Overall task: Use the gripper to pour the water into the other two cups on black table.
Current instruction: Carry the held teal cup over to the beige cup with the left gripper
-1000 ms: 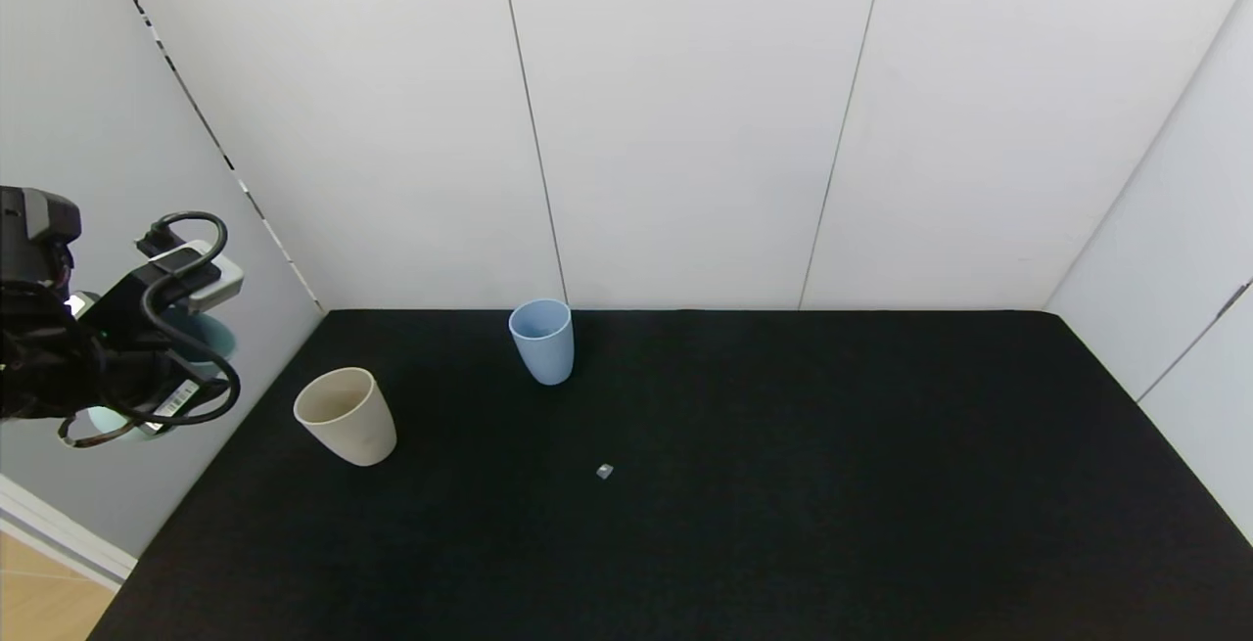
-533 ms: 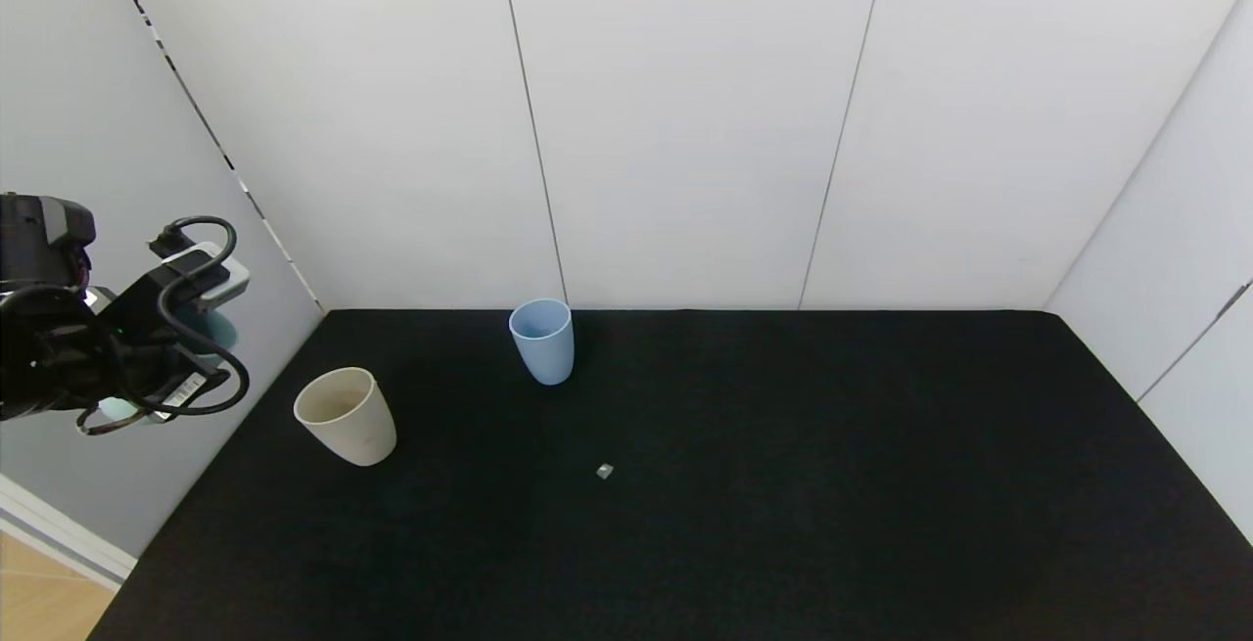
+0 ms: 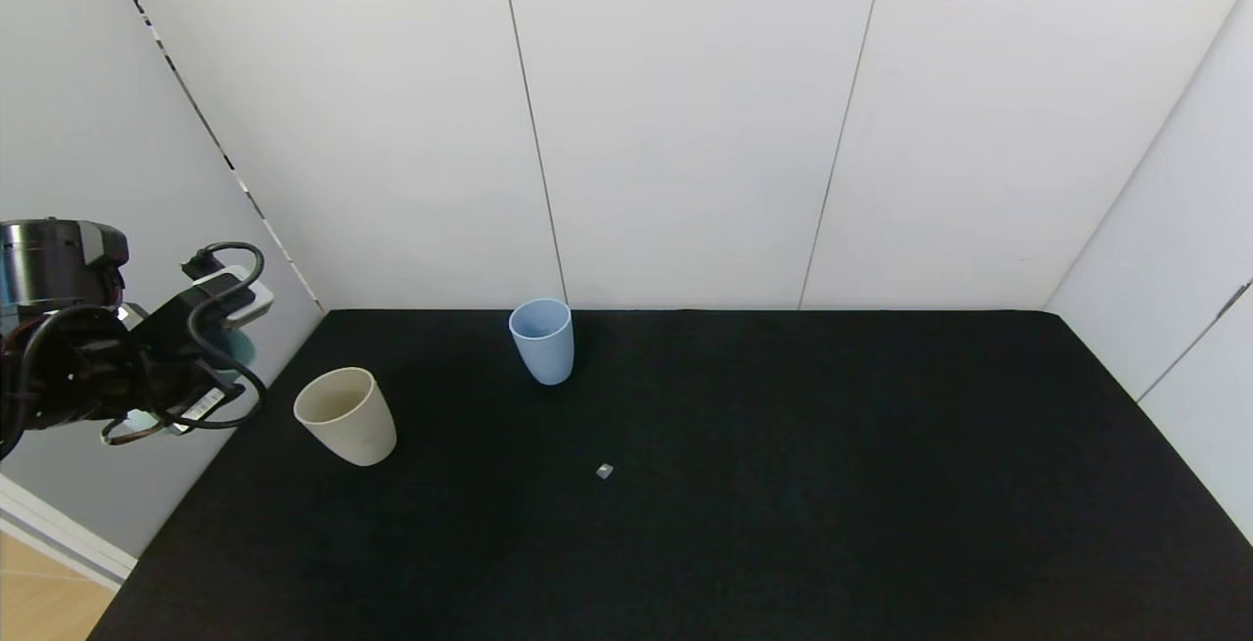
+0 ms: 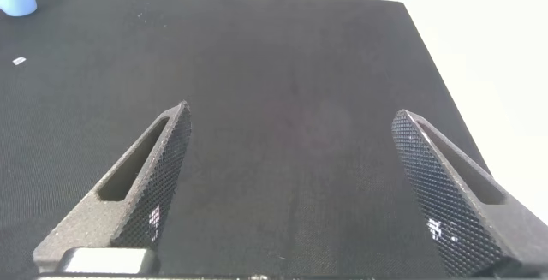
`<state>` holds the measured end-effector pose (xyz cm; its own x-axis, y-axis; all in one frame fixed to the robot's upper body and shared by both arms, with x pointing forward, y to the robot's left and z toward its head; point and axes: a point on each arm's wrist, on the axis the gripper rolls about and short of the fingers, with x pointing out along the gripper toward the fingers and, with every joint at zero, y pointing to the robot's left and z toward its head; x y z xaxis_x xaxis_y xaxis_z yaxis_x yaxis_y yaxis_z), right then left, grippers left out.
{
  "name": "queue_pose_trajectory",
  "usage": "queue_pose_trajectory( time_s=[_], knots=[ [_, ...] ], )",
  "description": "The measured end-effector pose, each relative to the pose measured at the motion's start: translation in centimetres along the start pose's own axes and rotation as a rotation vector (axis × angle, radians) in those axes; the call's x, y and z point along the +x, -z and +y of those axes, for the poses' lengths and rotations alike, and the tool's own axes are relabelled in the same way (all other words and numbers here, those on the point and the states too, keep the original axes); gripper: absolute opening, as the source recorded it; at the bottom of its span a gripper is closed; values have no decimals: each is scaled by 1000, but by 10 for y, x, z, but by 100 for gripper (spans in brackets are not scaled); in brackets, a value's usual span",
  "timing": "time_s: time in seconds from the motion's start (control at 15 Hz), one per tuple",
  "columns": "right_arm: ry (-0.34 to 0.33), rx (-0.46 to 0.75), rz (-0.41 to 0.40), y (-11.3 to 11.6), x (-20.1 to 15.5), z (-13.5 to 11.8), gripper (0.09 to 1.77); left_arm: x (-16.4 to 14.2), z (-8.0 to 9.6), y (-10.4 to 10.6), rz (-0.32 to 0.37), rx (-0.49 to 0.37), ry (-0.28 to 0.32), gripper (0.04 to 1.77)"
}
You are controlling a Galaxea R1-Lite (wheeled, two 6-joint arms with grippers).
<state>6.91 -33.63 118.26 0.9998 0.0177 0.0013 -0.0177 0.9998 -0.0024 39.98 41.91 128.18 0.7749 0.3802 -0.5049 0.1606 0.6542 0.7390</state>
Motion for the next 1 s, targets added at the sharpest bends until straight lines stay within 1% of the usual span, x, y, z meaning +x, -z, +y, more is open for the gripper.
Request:
queue_pose_trajectory(
  time_s=[0.13, 0.33, 0.6, 0.73, 1.0],
  knots=[
    [0, 0, 0, 0, 0, 0, 171, -1, -3, -4, -10, 36, 6, 117],
    [0, 0, 0, 0, 0, 0, 171, -2, -3, -7, -17, 93, 1, 117],
    [0, 0, 0, 0, 0, 0, 171, -3, -2, -10, -24, 195, -8, 117],
    [0, 0, 0, 0, 0, 0, 171, -3, -1, -10, -14, 244, -16, 117],
    [0, 0, 0, 0, 0, 0, 171, -3, -5, -15, -8, 285, -17, 117]
  ],
)
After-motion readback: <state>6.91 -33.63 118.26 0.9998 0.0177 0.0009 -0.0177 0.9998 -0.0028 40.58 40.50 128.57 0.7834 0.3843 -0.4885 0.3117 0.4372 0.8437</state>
